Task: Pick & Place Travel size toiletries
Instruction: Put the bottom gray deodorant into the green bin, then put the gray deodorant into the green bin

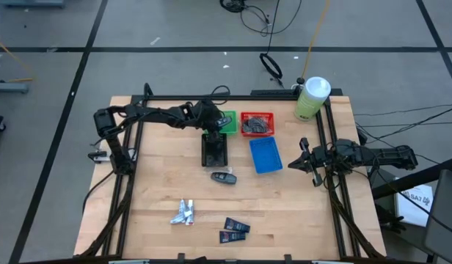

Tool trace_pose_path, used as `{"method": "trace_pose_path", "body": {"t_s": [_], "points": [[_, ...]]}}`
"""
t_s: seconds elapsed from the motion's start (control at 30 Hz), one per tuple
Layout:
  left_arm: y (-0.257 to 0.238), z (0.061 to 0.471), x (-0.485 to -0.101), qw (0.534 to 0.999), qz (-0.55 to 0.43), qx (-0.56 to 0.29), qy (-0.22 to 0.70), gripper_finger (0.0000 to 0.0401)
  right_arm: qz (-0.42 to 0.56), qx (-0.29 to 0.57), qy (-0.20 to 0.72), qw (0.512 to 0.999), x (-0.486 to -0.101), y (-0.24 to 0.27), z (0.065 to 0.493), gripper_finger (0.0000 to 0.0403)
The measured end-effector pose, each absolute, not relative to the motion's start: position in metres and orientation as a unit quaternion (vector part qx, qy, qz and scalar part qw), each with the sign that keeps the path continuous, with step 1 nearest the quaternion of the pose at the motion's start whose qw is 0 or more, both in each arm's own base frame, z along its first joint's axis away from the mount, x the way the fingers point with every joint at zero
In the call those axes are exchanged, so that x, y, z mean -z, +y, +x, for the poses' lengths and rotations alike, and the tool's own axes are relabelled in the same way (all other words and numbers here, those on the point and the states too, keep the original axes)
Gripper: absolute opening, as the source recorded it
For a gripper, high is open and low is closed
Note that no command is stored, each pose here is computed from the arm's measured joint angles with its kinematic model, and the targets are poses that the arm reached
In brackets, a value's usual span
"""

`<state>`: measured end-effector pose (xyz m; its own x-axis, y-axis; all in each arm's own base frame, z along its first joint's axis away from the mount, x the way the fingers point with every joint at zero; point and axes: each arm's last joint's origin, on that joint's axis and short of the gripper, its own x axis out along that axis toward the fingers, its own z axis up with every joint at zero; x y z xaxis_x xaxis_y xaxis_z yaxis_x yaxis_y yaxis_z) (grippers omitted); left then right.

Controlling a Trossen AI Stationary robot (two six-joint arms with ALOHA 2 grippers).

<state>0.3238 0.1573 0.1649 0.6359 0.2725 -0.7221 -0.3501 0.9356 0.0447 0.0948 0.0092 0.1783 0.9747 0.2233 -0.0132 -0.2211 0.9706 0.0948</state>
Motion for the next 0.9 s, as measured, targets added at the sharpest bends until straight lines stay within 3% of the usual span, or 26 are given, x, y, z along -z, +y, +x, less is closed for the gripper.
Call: {"method": "trace_pose_path", "body": {"t_s": [0.63,0.9], "points": [[0.1587,0.3227,-0.1647,0.897,-0.058,-0.195,0.392,0.0230,0.046,-0.112,0.012,0.993,-0.1783,0.0092,0.0948,0.0004],[0.1553,0.3239,-0.1646,0.897,-0.050,-0.188,0.396,0.0291,0.046,-0.112,0.012,0.993,-0.1782,0.0092,0.0948,0.0004]]}}
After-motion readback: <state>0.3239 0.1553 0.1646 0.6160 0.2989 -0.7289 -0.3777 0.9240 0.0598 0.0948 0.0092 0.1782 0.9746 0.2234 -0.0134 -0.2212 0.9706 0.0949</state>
